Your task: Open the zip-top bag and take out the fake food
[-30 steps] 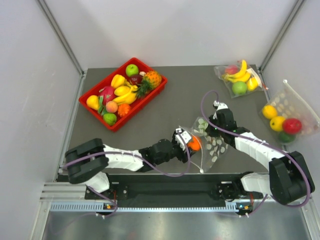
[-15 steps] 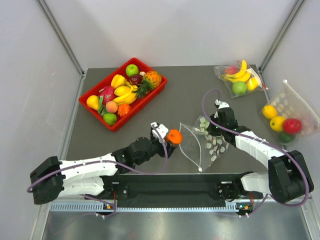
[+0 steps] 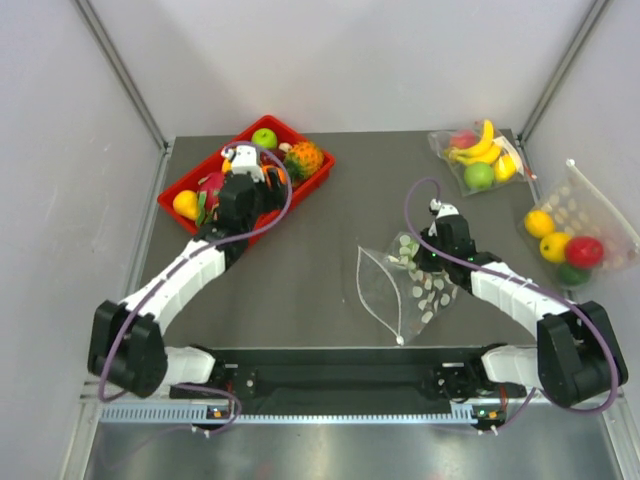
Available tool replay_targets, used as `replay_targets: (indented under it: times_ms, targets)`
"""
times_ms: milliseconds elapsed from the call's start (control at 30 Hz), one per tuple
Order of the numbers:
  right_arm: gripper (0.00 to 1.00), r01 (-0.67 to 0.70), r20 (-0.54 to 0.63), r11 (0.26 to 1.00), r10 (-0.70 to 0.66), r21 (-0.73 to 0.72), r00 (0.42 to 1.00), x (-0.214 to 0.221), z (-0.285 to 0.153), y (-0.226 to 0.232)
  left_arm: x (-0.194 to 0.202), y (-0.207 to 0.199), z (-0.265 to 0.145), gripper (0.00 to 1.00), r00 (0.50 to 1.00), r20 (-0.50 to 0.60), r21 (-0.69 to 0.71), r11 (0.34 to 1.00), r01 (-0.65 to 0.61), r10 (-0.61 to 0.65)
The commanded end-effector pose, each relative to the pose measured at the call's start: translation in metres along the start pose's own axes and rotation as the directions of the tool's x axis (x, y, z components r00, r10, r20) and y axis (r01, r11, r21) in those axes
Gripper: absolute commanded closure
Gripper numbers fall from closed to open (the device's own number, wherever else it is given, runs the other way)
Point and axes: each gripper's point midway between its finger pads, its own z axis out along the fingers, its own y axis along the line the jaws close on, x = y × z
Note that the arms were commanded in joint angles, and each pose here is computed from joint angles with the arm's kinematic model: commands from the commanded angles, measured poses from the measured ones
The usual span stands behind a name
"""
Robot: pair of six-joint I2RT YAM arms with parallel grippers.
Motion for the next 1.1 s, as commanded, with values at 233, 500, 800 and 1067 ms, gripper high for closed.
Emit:
replay_targets:
  times_ms: [233, 500, 800, 1067]
  targets:
    - [1.0, 0.015, 0.038, 0.999, -0.014, -0.035, 0.999, -0.013, -0.006, 0.004, -0.025, 0.065, 0.113, 0.77, 1.0, -0.009, -0.16, 0.987, 0.011, -0.012]
    - [1.0, 0.022, 0.026, 0.999, -0.021, -0.038, 0.999, -0.008, -0.005, 0.003, -0.028, 0.088, 0.17, 0.73, 1.0, -0.022, -0.17, 0.985, -0.017, 0.013]
    - [1.0, 0.028, 0.017, 0.999, -0.028, -0.032, 0.999, -0.009, -0.002, 0.002, -0.002, 0.094, 0.195, 0.18, 0.994, -0.098, -0.168, 0.983, -0.067, 0.051]
    - [1.0, 0.029, 0.011, 0.999, -0.029, -0.038, 1.0, -0.008, -0.002, 0.004, -0.024, 0.095, 0.181, 0.01, 0.993, -0.07, -0.189, 0.976, -0.103, 0.091]
